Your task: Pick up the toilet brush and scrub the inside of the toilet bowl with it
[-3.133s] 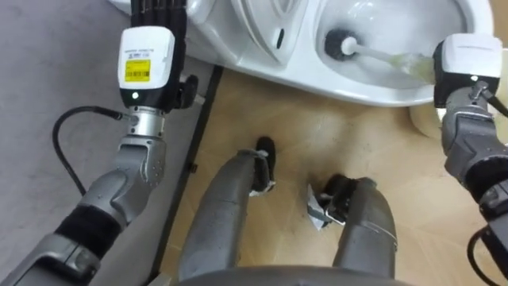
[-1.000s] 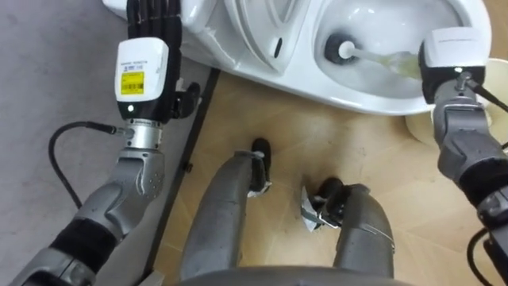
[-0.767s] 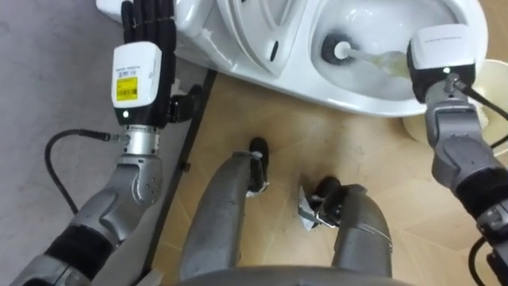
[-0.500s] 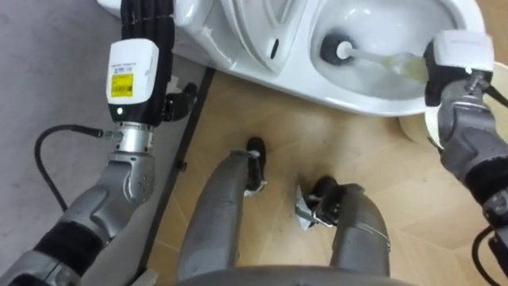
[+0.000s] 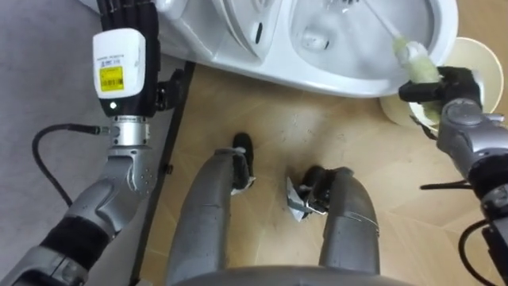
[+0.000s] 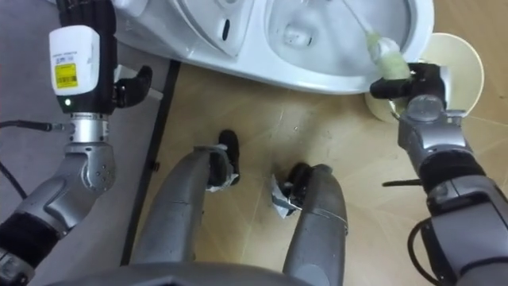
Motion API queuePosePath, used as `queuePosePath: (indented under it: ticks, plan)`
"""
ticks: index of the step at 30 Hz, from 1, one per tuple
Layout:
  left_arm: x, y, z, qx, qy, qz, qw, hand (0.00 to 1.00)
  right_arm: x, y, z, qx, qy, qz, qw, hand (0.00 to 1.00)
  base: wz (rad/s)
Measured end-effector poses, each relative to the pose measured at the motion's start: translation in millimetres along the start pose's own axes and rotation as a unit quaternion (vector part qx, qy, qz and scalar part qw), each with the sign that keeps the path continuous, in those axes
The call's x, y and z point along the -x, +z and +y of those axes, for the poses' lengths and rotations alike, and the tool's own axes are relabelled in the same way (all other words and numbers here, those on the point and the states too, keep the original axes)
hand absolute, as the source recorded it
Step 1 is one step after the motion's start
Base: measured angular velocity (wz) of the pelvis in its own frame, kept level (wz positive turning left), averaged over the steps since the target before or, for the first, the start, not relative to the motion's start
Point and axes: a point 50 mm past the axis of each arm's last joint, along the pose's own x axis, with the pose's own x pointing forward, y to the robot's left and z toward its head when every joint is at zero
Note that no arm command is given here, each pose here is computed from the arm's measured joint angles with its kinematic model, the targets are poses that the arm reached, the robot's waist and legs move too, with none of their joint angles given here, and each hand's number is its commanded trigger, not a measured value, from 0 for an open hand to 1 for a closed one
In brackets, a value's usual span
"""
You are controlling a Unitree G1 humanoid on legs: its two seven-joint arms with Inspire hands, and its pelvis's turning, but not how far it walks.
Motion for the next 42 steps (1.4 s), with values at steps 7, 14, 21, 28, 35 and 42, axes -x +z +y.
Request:
queuePosePath:
  ticks: [7,14,21,28,35,42]
  plan:
    - [7.2,-1,-9.8,-0.006,-0.022,0.013,1.000,0.00,0,-21,-6,-0.032,-0.003,0.040,0.999,1.00,0.00]
    - [16.2,-2,-14.1,-0.005,-0.039,0.021,0.999,0.00,0,-33,-10,-0.033,-0.008,0.056,0.998,1.00,0.00]
    - [31.3,-2,-26.7,0.024,-0.082,0.051,0.995,0.00,5,-61,-22,0.003,-0.029,0.072,0.997,1.00,0.02]
    - [51.0,-16,-31.3,0.067,-0.115,0.109,0.985,0.00,16,-99,-24,0.074,-0.046,0.073,0.994,1.00,-0.07]
    - [113.8,-57,-19.9,0.097,-0.135,0.275,0.947,0.00,50,-167,-36,0.084,-0.052,0.113,0.989,1.00,-0.05]
    - [174.4,-75,-10.1,0.147,-0.116,0.422,0.887,0.00,71,-186,-64,0.061,-0.098,0.091,0.989,1.00,-0.03]
